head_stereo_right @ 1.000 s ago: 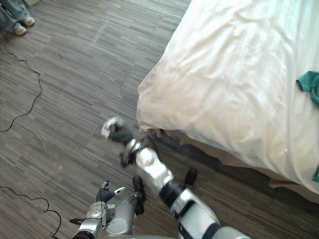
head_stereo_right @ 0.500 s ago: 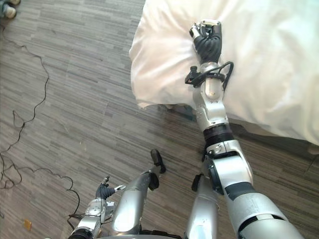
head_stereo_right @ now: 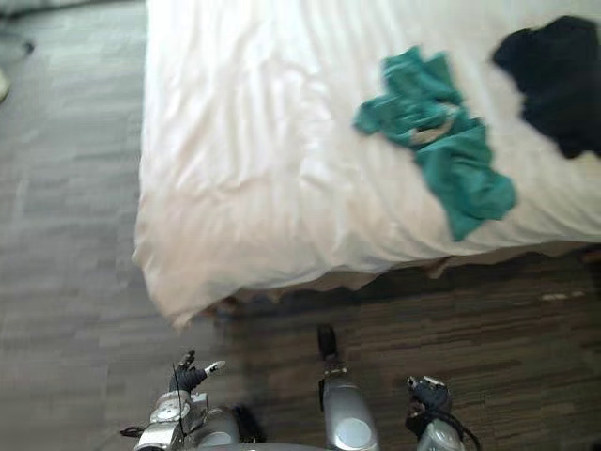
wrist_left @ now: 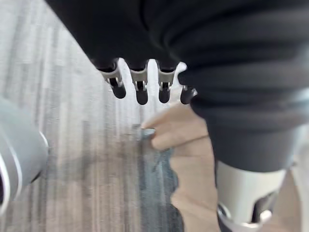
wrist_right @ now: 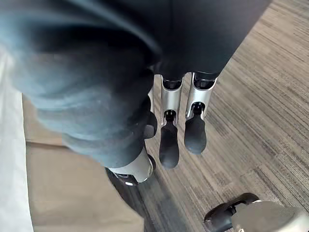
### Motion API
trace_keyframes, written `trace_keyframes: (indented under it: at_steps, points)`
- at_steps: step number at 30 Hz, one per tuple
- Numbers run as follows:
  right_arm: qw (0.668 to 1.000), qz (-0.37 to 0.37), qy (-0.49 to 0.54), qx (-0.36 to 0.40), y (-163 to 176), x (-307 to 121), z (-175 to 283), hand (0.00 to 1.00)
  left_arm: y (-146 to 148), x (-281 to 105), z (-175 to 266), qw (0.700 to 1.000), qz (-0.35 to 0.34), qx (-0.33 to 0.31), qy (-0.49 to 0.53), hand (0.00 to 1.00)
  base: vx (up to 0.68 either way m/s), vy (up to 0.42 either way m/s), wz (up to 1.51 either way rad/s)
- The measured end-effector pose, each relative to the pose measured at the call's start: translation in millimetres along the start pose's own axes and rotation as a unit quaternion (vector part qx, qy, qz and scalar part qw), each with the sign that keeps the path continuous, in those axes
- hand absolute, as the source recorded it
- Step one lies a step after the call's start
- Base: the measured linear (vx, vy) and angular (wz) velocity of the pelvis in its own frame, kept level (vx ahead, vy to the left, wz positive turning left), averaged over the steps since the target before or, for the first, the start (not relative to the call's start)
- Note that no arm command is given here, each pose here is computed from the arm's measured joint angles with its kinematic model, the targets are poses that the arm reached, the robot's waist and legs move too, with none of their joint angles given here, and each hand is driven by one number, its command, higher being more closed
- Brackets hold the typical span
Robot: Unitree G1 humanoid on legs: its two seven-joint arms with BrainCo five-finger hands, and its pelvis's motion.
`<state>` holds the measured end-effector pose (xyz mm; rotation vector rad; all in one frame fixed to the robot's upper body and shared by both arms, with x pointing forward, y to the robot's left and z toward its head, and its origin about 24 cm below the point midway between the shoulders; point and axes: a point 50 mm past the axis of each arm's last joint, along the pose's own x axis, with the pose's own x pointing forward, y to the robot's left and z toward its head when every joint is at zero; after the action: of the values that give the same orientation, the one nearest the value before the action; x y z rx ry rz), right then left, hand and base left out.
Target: Tidy the bed and pick cloth on bed and put in laundry
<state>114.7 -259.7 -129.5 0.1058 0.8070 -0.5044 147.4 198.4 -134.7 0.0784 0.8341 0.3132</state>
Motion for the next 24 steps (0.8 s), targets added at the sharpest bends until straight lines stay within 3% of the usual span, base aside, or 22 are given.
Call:
trace_keyframes:
  at_steps: [4, 8, 14, 17, 24]
  points:
    - [0.997, 0.024, 0.057, -0.056, 2.4, -3.4, -22.7, 0.00, 8.6, -5.2, -14.7, 1.000, 0.009, 0.002, 0.017, 0.00, -0.07, 0.348, -1.54]
    - [0.992, 0.046, 0.113, -0.039, 17.9, -17.2, -54.5, 0.00, 28.5, -12.9, -42.1, 0.997, 0.011, 0.041, 0.063, 0.00, -0.20, 0.354, -1.43]
    - [0.995, 0.039, 0.072, -0.050, 22.2, -13.1, -37.1, 0.00, 23.4, -16.0, -49.5, 0.996, 0.005, 0.046, 0.082, 0.00, -0.03, 0.136, -1.32]
    - [0.997, 0.036, 0.047, -0.043, 25.3, -8.7, -24.8, 0.00, 14.2, -9.9, -35.8, 0.996, -0.016, 0.058, 0.060, 0.00, -0.21, -0.042, -0.86]
    - [0.997, 0.036, 0.065, -0.032, 36.8, -11.8, -35.8, 0.00, 24.7, -16.3, -52.6, 0.992, -0.010, 0.081, 0.092, 0.00, -0.04, -0.081, -1.23]
